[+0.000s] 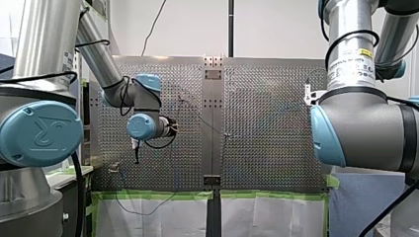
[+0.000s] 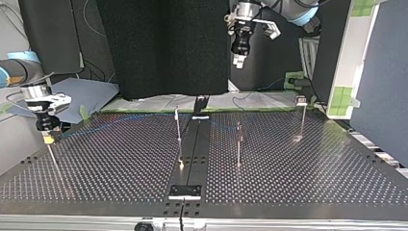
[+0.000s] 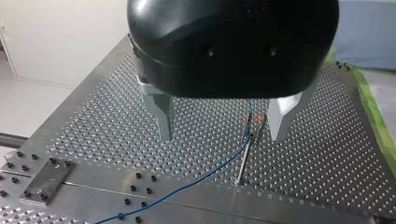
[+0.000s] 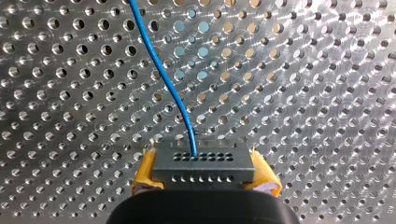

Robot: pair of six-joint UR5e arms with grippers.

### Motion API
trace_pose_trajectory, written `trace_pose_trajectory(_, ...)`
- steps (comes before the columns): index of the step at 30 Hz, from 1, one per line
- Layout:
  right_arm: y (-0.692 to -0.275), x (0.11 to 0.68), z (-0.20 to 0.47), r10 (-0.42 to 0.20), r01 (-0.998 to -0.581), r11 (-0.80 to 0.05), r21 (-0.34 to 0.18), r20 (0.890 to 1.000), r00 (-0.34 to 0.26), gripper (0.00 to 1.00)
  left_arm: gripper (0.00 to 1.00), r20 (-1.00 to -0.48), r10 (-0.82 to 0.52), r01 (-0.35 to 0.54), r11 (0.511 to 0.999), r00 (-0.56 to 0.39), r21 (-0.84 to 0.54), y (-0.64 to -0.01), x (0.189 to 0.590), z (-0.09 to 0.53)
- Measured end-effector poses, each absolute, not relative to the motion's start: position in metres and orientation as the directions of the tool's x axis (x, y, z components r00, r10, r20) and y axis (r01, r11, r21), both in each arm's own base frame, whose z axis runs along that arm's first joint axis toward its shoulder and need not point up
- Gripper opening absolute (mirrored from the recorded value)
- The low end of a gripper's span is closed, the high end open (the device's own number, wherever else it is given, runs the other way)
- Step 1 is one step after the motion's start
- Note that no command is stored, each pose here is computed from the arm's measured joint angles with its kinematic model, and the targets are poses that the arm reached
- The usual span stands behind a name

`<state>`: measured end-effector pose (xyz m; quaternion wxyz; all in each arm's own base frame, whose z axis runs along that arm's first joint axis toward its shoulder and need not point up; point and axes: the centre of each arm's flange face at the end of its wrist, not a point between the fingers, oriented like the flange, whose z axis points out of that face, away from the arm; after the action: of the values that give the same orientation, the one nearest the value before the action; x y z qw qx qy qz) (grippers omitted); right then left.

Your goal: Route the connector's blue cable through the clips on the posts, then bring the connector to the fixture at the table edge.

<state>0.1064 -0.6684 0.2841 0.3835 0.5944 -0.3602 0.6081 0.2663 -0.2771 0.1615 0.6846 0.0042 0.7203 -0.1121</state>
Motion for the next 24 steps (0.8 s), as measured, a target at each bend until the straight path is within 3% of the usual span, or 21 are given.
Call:
trace_pose_trajectory(10,-0.6682,0.1093,0.2844,0.043,-0.893,-0.449,0.026,0.999,0.007,0.02,1.0,-0.987,-0.148,0.158,0.975,-0.062,-0.156,-0.2768,0.2671,0.1619)
trace_pose_trajectory(12,-0.6677,0.1075,0.2841,0.034,-0.894,-0.448,0.021,0.999,0.006,0.06,1.0,-0.987,-0.148,0.157,0.975,-0.062,-0.156,-0.2766,0.2673,0.1619)
trace_pose_trajectory(14,-0.6662,0.1007,0.2833,0.009,-0.898,-0.44,0.005,1.0,0.002,0.31,1.0,-0.987,-0.148,0.157,0.975,-0.062,-0.156,-0.2764,0.2675,0.1619)
trace_pose_trajectory(15,-0.6661,0.1005,0.2826,0.007,-0.898,-0.439,0.004,1.0,0.001,0.31,1.0,-0.987,-0.148,0.156,0.975,-0.062,-0.156,-0.2763,0.2676,0.1619)
trace_pose_trajectory(17,-0.666,0.1003,0.2819,0.006,-0.898,-0.439,0.004,1.0,0.001,0.51,1.0,-0.987,-0.148,0.156,0.975,-0.061,-0.156,-0.2762,0.2678,0.1618)
trace_pose_trajectory(18,-0.666,0.1002,0.2811,0.005,-0.898,-0.439,0.003,1.0,0.001,0.51,1.0,-0.987,-0.148,0.156,0.975,-0.061,-0.156,-0.2762,0.2679,0.1619)
trace_pose_trajectory(20,-0.666,0.1004,0.2812,0.005,-0.898,-0.439,0.003,1.0,0.001,0.66,1.0,-0.987,-0.148,0.155,0.975,-0.061,-0.156,-0.2761,0.2679,0.1619)
trace_pose_trajectory(24,-0.666,0.1004,0.2811,0.005,-0.898,-0.439,0.003,1.0,0.001,0.76,1.0,-0.987,-0.148,0.155,0.976,-0.062,-0.156,-0.276,0.2679,0.1618)
